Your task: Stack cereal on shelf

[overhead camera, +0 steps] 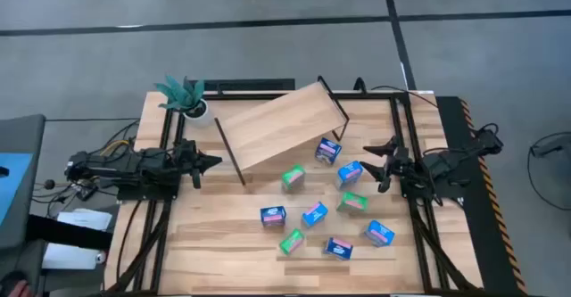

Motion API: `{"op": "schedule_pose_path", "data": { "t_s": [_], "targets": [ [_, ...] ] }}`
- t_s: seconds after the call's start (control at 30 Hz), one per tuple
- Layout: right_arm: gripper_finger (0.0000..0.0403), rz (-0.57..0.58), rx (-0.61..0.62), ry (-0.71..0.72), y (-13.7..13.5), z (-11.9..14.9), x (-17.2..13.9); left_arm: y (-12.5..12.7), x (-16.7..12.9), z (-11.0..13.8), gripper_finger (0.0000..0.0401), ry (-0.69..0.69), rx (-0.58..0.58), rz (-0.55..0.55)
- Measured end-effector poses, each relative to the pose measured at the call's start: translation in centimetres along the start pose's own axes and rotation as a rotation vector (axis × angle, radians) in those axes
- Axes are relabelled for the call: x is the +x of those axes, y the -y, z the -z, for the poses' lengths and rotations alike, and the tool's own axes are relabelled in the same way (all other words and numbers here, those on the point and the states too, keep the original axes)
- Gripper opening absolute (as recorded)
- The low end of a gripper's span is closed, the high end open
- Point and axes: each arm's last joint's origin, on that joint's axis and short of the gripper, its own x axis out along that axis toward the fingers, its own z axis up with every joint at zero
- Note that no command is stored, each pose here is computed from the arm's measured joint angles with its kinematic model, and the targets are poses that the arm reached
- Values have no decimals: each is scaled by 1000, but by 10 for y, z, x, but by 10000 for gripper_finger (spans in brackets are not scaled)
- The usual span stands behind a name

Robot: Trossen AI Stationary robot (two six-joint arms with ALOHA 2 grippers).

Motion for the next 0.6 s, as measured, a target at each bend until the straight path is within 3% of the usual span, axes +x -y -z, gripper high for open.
{"op": "schedule_pose_path", "data": {
  "t_s": [0.6],
  "targets": [
    [286,0,0,0,0,0,0,0,0,0,9,0,0,0]
  ]
}}
